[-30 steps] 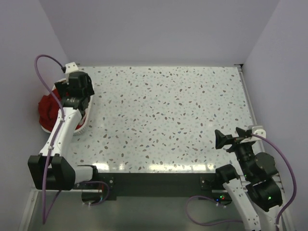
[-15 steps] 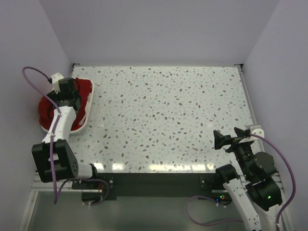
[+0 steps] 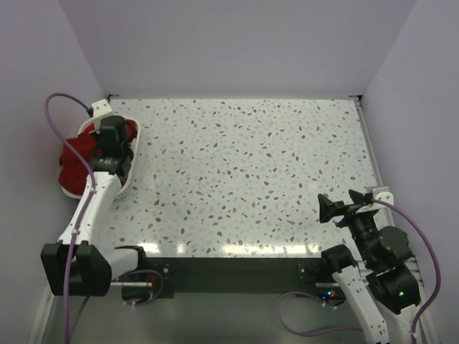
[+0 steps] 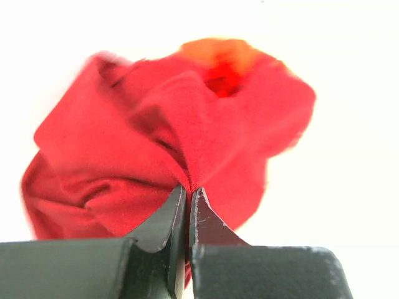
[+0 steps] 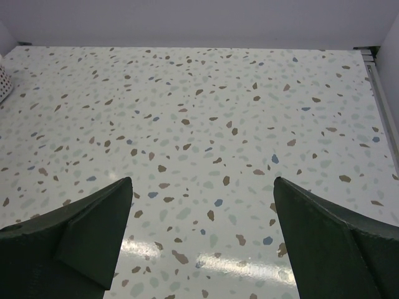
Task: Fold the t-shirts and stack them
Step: Grab the tshirt from the pile, then move the tshirt to the center of the board, then flatten the tshirt out
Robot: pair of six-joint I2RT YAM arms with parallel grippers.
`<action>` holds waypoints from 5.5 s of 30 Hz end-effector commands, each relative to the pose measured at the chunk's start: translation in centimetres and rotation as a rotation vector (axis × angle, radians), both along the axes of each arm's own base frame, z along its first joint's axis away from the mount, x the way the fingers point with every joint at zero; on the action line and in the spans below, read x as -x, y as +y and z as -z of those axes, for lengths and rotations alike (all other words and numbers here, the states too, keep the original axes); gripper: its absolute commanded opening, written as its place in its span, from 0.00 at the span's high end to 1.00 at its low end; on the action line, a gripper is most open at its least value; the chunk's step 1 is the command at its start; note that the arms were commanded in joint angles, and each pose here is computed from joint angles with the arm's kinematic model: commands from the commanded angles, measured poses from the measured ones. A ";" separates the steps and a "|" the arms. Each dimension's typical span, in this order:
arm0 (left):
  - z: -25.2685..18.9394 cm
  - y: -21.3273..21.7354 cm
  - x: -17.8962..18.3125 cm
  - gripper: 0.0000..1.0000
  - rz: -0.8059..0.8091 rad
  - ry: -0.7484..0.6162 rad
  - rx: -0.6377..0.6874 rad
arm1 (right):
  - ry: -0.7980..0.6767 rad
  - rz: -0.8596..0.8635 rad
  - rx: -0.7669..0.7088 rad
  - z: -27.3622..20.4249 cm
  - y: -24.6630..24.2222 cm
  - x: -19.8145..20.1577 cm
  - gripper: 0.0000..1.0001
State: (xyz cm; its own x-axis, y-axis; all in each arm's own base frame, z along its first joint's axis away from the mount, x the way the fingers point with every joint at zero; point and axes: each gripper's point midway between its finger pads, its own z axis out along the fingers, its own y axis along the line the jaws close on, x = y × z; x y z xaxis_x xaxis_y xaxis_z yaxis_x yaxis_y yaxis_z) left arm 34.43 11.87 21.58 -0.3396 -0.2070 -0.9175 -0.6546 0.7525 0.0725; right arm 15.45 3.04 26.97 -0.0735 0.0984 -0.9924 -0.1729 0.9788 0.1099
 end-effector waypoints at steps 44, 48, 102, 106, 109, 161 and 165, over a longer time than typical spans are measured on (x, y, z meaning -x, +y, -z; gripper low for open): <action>2.3 -26.1 7.6 0.06 0.996 -0.086 0.070 | 0.446 0.038 -0.051 6.3 4.5 -9.5 0.01; 2.5 -26.4 8.0 0.06 1.022 -0.076 0.087 | 0.497 0.033 -0.040 8.9 5.3 -11.2 0.01; 3.4 -25.3 8.3 0.05 0.970 -0.045 0.083 | 0.852 -0.380 0.033 14.8 26.4 -8.8 1.00; 3.3 -25.0 8.3 0.05 0.955 -0.052 0.080 | 0.850 -0.498 0.035 14.5 35.5 -7.6 1.00; 3.1 -24.7 8.3 0.05 0.941 -0.065 0.076 | 0.771 -0.550 0.000 11.4 41.8 -9.7 0.99; 17.8 -23.1 11.9 0.41 0.549 0.226 0.396 | 0.870 -0.131 0.294 19.7 14.3 -10.1 0.28; 18.2 -21.7 10.9 0.72 0.476 0.228 0.306 | 0.909 -0.145 0.277 20.6 14.2 -9.7 0.29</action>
